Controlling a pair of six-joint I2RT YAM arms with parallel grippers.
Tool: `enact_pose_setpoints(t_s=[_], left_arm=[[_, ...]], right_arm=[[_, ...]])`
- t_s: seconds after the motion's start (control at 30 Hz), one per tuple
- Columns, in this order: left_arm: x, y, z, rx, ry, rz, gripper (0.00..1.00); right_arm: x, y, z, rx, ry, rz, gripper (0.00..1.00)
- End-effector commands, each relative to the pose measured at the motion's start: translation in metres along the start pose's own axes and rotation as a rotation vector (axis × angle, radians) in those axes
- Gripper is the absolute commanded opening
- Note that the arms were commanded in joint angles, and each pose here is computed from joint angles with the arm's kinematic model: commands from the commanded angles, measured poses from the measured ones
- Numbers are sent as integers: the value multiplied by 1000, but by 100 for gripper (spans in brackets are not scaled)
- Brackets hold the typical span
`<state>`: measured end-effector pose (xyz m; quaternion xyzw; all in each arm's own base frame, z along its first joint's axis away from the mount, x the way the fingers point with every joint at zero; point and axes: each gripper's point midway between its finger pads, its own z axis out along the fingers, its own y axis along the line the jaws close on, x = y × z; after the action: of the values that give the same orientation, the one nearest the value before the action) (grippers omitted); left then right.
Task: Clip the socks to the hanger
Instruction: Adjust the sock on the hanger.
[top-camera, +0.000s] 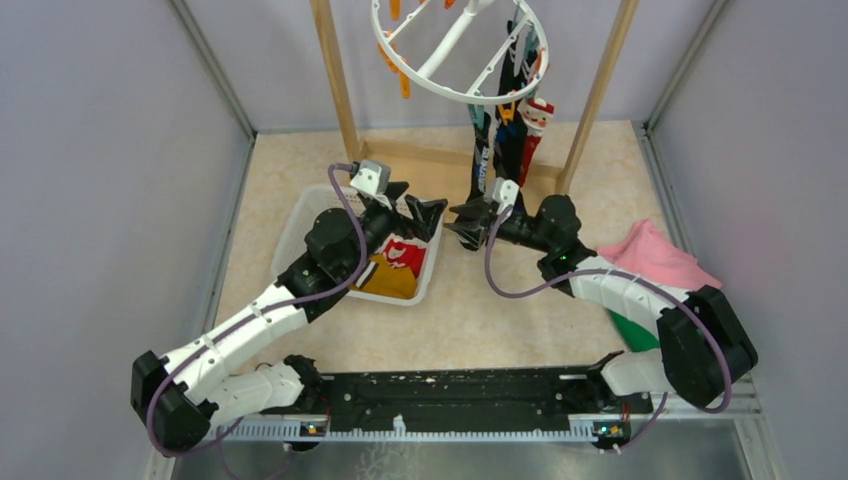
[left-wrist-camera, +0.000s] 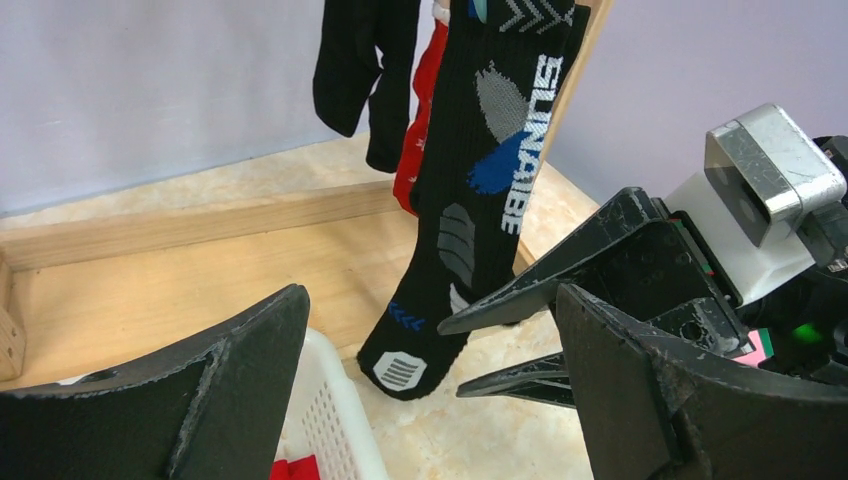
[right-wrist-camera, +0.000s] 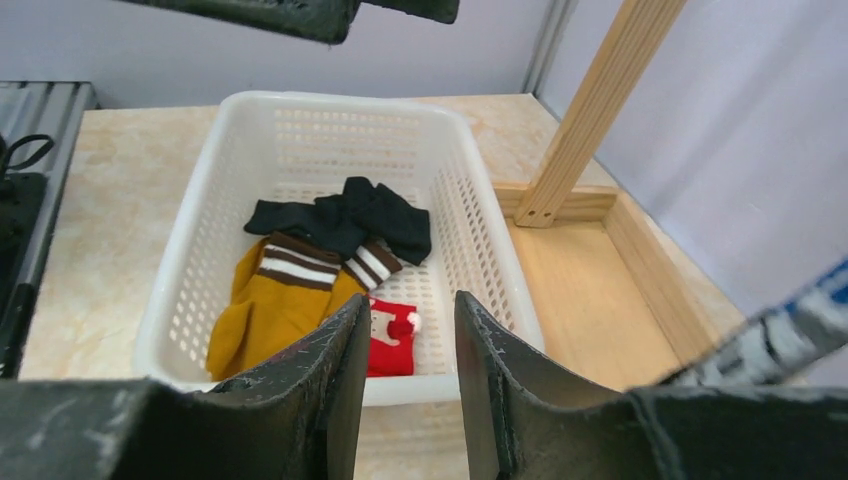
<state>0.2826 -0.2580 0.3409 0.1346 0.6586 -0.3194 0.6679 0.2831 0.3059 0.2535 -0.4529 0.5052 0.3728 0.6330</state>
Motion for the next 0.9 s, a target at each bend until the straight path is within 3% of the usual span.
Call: enact_pose_setpoints(t_s=[0.0,0.23,0.5,0.7,0.87], left_arm=[[-24,-4,3,9,-50,7,99],[-24,-3,2,5,-50,-3,99],[-31,-1,-5,-7,-67,1,99],[-30,3,-14,-16,-83,-4,99],[-34,3,-22,-14,-99,-4,99]], right_arm=[[-21,-23,13,92,-29,-67,36],[-19,-21,20,117,-29,-63,36],[-51,32,-8,-78,-193,-70,45],[-18,-2,-35,51,-107,63,48],[-33,-4,-63,12,-205,-5,45]])
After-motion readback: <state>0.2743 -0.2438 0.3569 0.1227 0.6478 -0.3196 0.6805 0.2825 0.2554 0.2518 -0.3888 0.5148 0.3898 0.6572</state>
